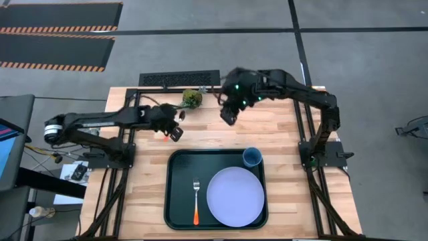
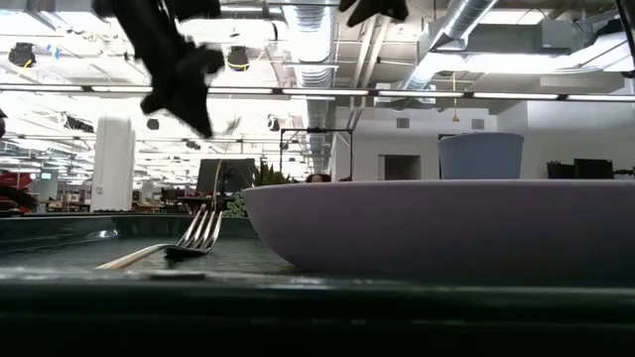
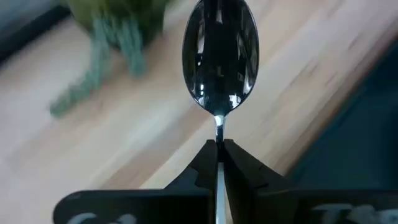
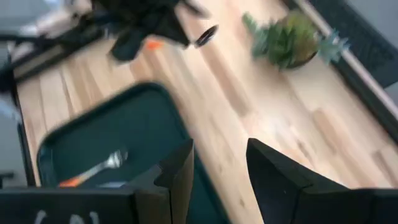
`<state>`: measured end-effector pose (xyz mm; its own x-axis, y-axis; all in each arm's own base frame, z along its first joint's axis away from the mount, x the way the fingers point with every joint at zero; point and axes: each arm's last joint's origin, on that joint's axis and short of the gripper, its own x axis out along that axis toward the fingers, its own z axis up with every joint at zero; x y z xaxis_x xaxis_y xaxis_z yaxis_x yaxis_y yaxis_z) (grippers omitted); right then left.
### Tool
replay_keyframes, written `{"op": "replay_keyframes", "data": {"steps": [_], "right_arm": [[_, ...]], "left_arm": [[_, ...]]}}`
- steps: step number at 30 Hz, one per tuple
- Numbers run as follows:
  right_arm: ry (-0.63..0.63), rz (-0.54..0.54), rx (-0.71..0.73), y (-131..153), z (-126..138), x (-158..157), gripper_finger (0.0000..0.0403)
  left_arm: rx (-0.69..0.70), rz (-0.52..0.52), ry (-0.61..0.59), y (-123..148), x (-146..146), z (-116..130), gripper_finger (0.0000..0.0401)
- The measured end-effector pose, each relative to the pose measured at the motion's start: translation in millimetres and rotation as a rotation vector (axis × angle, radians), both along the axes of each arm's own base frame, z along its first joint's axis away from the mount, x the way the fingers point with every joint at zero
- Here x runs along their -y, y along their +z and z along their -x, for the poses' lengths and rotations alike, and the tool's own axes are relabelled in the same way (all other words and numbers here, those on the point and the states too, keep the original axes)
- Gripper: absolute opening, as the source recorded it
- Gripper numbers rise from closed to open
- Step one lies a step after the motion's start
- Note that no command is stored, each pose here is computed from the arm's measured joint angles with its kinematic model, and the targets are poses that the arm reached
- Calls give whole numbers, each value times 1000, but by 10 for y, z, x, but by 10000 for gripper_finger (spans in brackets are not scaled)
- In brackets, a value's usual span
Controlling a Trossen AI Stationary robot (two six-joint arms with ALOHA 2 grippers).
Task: Pick and place plate/cup/fork/spoon on tray
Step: Put the orange fork on the black tray to the left of the fork
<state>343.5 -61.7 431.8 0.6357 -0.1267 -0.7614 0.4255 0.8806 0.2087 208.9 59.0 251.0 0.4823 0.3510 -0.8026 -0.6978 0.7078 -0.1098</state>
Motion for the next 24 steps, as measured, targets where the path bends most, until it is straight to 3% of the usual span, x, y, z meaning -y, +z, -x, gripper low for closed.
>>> {"op": "replay_keyframes", "data": {"steps": [5, 10, 14, 24], "right_arm": [[-27, 12, 59, -99, -216, 150, 174], [26, 33, 139, -299, -605, 114, 174], [48, 37, 163, -451, -815, 58, 177], [38, 42, 161, -442, -800, 96, 177]], "left_arm": [[166, -91, 58, 378, 219, 27, 0], [228, -155, 57, 577, 368, -50, 0], [204, -164, 23, 577, 454, -140, 0], [167, -170, -3, 493, 617, -201, 0]]}}
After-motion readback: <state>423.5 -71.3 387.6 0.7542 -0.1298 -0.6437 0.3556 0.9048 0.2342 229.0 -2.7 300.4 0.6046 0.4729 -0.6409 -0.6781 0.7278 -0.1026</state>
